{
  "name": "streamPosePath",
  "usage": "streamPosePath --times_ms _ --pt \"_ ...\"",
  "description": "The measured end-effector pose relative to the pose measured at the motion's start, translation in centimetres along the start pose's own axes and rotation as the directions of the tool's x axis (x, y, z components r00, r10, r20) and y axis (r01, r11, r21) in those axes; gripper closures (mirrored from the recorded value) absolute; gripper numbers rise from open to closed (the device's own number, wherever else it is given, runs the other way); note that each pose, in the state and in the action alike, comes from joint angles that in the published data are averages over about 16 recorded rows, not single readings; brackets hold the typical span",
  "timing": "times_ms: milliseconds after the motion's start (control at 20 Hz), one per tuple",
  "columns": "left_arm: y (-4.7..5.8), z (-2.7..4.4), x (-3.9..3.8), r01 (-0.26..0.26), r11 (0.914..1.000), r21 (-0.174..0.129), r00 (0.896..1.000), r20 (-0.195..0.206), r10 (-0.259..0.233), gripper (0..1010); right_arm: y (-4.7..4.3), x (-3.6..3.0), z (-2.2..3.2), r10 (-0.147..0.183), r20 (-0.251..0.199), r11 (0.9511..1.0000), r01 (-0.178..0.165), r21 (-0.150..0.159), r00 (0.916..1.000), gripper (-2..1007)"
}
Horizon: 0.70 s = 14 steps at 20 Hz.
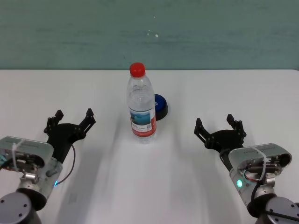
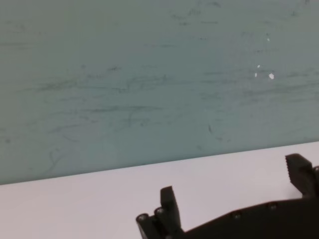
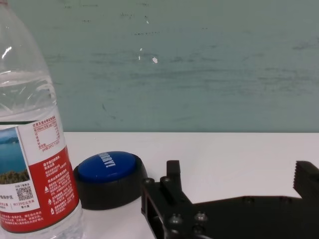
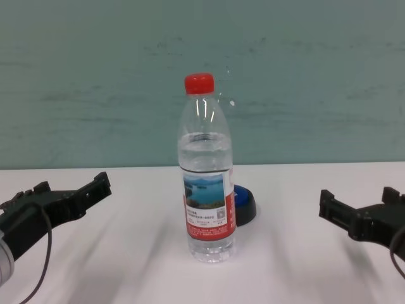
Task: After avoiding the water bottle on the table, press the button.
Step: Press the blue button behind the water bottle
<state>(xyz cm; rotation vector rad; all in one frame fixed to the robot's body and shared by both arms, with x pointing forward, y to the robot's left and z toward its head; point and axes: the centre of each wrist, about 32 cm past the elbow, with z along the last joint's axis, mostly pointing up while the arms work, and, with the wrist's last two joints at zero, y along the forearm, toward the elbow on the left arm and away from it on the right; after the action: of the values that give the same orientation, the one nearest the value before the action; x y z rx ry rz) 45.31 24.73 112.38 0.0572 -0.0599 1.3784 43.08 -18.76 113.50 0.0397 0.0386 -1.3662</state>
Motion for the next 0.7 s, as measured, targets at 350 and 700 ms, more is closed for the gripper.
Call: streamPosePath --times_ms 350,700 --pt "0.00 0.00 0.00 0.000 1.0000 0.000 1.000 0.000 0.000 0 0.00 0.00 0.00 0.000 0.000 1.0000 0.000 0.000 1.0000 1" --pt "0.00 0.00 0.00 0.000 1.0000 0.000 1.000 0.000 0.000 0 0.00 0.00 0.00 0.000 0.000 1.0000 0.000 0.000 1.0000 1"
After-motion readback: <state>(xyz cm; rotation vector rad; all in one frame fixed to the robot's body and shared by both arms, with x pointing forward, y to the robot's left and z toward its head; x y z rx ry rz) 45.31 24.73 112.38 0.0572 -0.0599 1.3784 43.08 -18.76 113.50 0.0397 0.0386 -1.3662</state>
